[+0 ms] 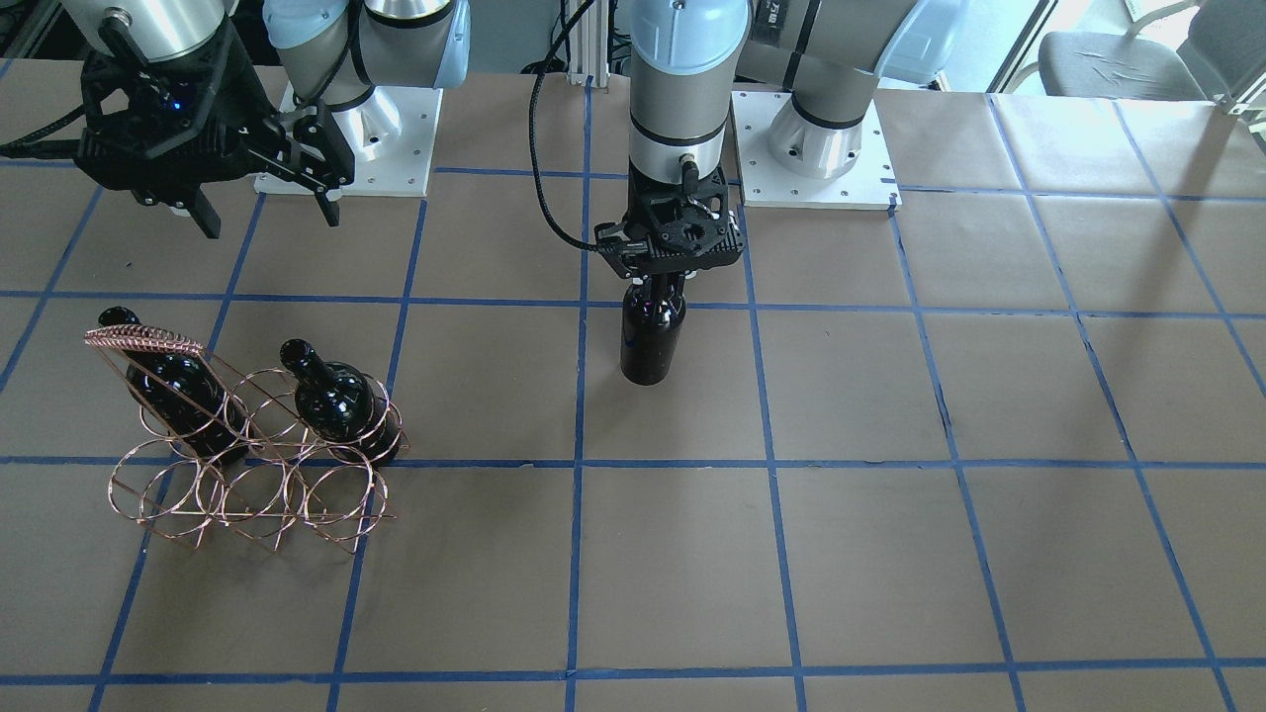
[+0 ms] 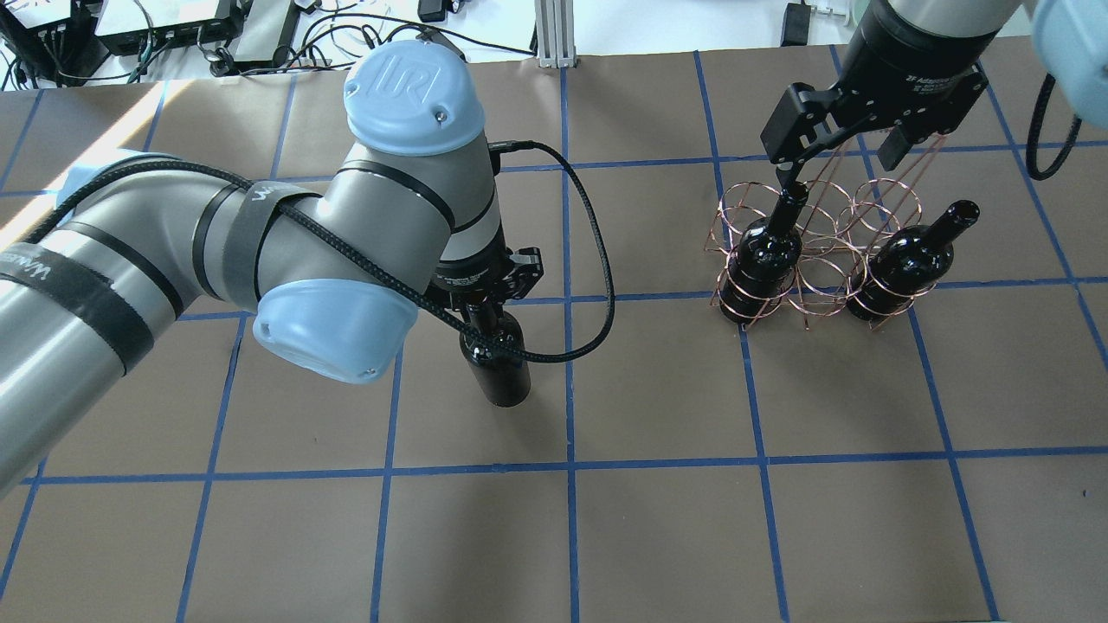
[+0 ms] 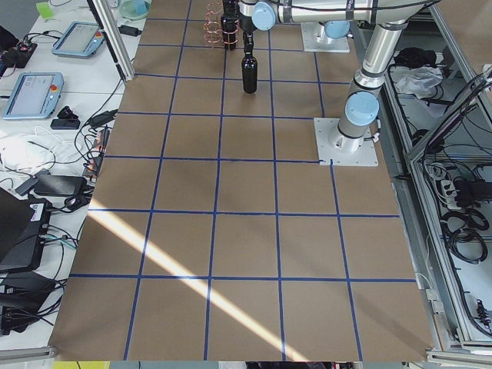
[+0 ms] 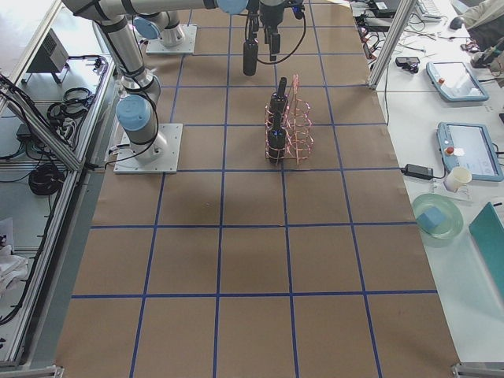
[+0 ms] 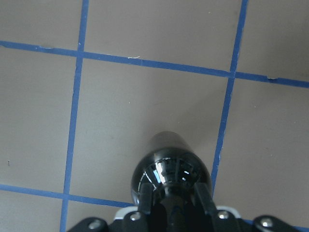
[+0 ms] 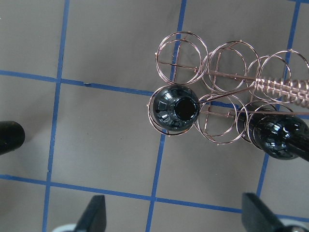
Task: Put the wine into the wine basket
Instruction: 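Set the bottle upright on the table and open the left gripper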
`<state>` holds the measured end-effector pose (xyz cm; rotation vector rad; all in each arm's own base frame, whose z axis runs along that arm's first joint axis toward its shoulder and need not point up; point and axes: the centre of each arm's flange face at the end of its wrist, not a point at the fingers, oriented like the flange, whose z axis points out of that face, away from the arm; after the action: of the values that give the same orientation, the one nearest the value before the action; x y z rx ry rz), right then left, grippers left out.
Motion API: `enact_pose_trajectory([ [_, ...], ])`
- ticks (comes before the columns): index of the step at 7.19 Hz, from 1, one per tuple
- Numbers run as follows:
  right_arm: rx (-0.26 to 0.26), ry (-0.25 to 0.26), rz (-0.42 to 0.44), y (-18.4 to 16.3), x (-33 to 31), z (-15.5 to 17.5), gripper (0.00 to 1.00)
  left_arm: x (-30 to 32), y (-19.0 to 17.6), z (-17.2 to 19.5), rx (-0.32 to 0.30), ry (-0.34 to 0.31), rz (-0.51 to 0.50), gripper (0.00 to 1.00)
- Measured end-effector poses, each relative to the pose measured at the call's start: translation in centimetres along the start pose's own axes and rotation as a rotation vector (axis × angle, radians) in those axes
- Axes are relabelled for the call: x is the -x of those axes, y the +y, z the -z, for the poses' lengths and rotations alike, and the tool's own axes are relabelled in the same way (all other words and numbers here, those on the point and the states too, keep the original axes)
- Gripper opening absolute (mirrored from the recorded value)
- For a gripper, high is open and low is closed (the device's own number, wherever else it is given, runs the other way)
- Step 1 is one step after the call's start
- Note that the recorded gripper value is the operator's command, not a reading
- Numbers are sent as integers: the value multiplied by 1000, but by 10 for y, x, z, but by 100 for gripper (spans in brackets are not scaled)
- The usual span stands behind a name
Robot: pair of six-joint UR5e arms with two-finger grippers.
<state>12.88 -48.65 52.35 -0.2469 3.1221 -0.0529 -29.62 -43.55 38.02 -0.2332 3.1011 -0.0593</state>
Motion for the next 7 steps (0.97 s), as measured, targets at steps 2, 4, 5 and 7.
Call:
enact_pose_trajectory([
  [2, 0, 0, 0, 0, 0, 0, 100, -1, 0, -3, 5, -2, -1, 0],
  [4, 0, 0, 0, 0, 0, 0, 100, -3, -1, -8, 13, -6, -3, 0],
  [5, -1, 0, 1, 0, 0, 0, 100, -5, 0, -8, 14, -6, -5, 13],
  [7, -1, 1, 1, 0, 0, 0, 100, -5, 1, -7, 11, -8, -11, 84],
])
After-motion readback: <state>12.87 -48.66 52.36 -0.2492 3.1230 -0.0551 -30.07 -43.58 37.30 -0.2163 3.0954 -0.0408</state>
